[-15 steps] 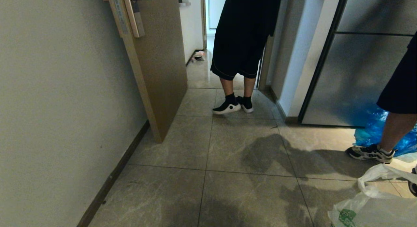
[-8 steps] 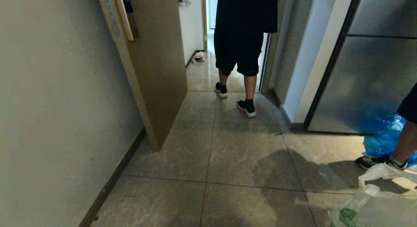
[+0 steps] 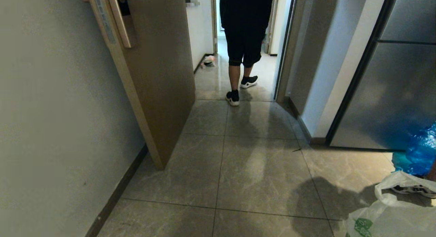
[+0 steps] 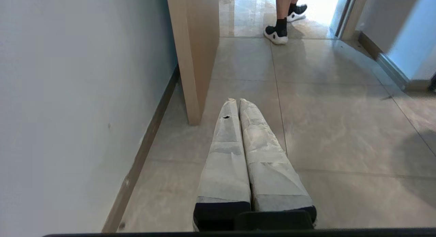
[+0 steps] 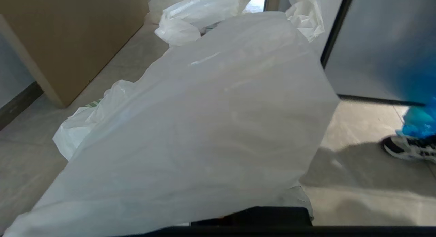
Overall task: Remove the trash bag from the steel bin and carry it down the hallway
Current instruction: Put the trash bag at the door
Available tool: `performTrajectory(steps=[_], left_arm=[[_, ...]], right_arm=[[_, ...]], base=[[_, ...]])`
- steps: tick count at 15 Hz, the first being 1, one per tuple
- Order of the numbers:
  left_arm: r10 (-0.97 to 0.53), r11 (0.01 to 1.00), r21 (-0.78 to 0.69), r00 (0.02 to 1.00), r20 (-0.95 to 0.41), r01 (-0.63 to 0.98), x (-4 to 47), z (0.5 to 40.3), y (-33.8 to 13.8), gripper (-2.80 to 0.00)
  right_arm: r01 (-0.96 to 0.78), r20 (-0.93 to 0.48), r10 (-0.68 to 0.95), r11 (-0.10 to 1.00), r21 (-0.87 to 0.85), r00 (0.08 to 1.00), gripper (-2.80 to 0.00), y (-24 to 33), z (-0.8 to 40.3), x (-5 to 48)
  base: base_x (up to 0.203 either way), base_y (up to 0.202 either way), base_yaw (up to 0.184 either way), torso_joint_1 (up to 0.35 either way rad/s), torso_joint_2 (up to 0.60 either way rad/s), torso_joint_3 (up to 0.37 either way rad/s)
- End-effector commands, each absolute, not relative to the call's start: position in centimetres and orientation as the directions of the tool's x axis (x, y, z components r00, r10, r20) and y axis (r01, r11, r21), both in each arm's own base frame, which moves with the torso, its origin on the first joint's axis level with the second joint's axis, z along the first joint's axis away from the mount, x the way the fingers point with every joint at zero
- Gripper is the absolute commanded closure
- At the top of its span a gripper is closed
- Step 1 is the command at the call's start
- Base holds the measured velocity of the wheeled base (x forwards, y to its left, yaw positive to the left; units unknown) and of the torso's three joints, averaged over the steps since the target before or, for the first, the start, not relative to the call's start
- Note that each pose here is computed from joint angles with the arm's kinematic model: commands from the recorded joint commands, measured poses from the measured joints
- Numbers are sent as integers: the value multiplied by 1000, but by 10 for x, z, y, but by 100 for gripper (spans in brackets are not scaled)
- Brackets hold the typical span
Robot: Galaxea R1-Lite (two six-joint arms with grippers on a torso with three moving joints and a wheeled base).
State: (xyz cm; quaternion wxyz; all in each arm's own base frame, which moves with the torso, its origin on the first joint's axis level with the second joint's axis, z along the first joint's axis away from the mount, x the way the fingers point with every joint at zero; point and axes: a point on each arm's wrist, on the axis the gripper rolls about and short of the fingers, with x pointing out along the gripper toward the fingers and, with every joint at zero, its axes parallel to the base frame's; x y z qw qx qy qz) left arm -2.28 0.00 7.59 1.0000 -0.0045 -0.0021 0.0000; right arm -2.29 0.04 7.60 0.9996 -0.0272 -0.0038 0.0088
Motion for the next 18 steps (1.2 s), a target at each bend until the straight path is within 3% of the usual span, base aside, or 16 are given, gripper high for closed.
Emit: performTrajectory(steps=[1, 18], left_arm=[[0, 1000, -9, 1000, 5, 0, -23, 76, 0, 0], [0, 1000, -9, 1000, 5, 0, -23, 76, 0, 0]], right_arm=[[-17, 5, 17, 998, -55, 1000, 0, 0, 76, -23], [-17, 6, 17, 998, -55, 1000, 0, 0, 76, -23]], base=[[191, 0, 2, -2, 5, 0], [193, 0, 2, 2, 2, 2]])
